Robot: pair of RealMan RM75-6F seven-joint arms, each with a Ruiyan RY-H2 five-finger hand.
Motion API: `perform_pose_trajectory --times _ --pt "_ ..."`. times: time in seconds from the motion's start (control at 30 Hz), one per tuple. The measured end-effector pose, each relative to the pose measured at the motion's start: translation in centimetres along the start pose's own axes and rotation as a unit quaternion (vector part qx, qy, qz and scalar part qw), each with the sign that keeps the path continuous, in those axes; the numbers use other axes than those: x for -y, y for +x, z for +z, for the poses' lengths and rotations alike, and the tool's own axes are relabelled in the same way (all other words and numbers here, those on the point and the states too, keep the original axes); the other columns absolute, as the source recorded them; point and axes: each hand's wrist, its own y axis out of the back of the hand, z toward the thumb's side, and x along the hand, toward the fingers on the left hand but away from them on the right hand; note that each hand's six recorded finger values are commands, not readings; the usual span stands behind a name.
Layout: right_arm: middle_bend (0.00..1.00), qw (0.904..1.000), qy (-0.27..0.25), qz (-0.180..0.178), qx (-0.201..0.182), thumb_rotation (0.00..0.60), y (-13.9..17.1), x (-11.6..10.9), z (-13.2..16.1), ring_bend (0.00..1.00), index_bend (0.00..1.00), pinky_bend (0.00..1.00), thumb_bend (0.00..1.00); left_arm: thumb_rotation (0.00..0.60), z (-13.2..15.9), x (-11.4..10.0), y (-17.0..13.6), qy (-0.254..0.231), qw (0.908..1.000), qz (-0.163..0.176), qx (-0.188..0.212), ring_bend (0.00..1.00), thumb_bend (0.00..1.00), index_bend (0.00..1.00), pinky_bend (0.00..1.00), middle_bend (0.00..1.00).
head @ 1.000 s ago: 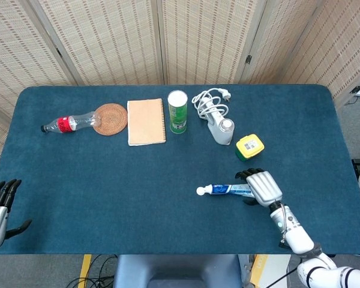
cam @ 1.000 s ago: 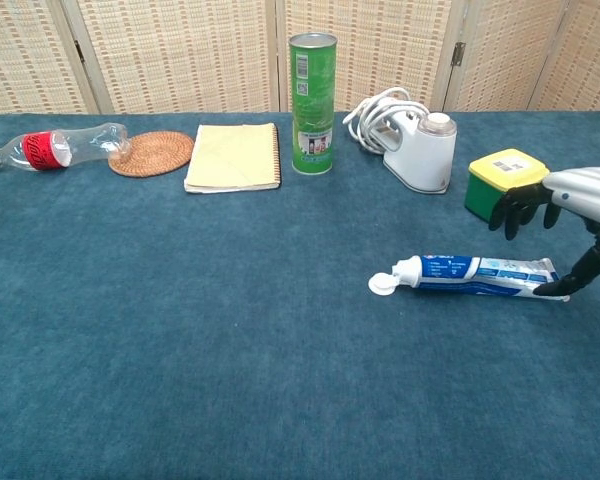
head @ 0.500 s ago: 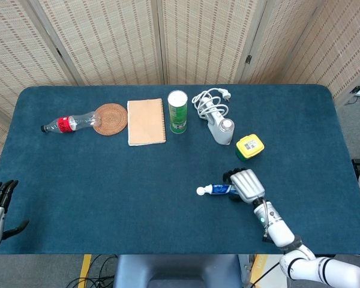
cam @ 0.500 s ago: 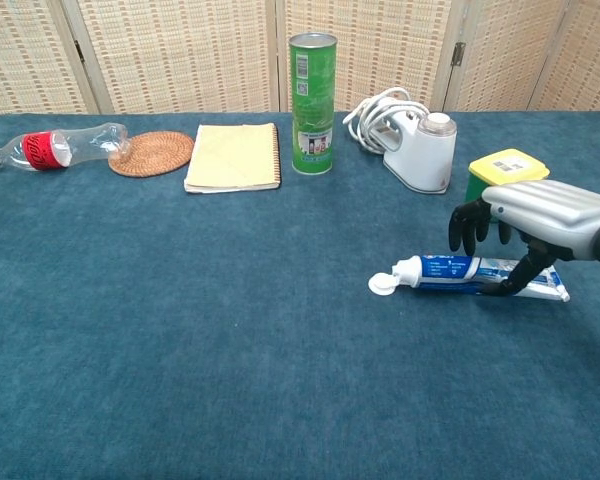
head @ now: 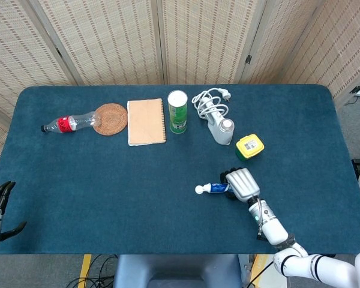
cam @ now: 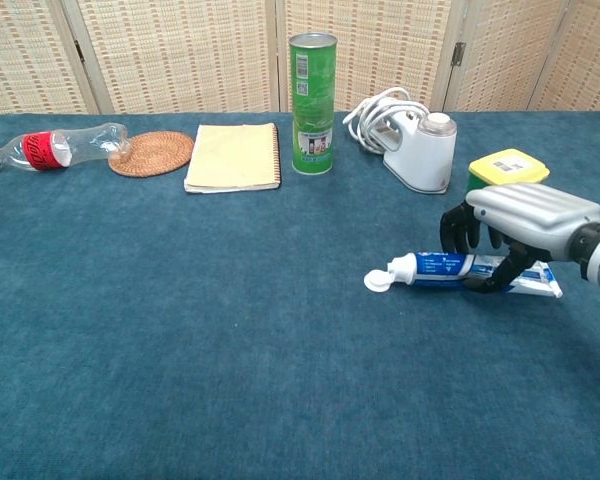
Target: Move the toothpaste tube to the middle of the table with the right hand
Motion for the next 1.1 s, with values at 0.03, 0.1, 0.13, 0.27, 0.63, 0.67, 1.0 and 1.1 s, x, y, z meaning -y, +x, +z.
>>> perform_pose_trajectory --times 0.03,0.1,0.13,0.27,0.63,0.67,1.0,1.1 --pt "0.55 1.0 0.0 0.001 0.001 0.6 0.0 0.1 0.0 0.43 0.51 0.47 0.3 0.6 0.0 0.0 0.0 0.0 1.0 -0.001 0.0 0.08 0.2 0.07 0.19 0.12" --pt "0.57 1.0 0.0 0.002 0.003 0.6 -0.1 0.2 -0.1 0.45 0.53 0.49 0.32 0.6 0.0 0.1 0.0 0.001 1.0 -0.001 0.0 0.08 0.2 0.07 0.19 0.12" --pt "0.58 1.0 0.001 0.003 0.003 0.6 -0.2 0.2 -0.1 0.46 0.54 0.5 0.34 0.6 -0.1 0.1 0.0 0.001 1.0 -0.001 -0.001 0.08 0.2 0.07 0.19 0.12" --pt "0.61 1.0 -0.003 0.003 0.002 0.6 -0.3 0.2 0.0 0.5 0.58 0.56 0.46 0.6 0.0 0.1 0.3 0.001 1.0 0.0 0.001 0.08 0.2 0.07 0.19 0.12" --pt "0.67 0.9965 -0.067 -0.027 -0.041 0.6 -0.2 -3.2 2.0 0.56 0.66 0.63 0.69 0.6 0.9 -0.7 2.8 -0.056 0.9982 0.007 0.019 0.08 0.2 0.09 0.19 0.12" --pt "0.68 0.9956 -0.076 -0.03 -0.045 0.6 -0.2 -3.6 2.2 0.57 0.66 0.64 0.7 0.6 1.0 -0.8 3.1 -0.067 0.9975 0.007 0.021 0.08 0.2 0.09 0.19 0.12" --pt "0.68 0.9751 -0.19 -0.038 -0.109 0.6 0.1 -6.1 5.1 0.58 0.67 0.64 0.7 0.6 2.8 -1.5 7.7 -0.217 0.9755 -0.018 0.033 0.09 0.2 0.1 0.2 0.12" --pt "0.68 0.9671 -0.214 -0.038 -0.132 0.6 0.1 -6.4 6.1 0.58 0.67 0.64 0.7 0.6 3.9 -1.7 8.9 -0.253 0.966 -0.028 0.043 0.09 0.2 0.1 0.2 0.12"
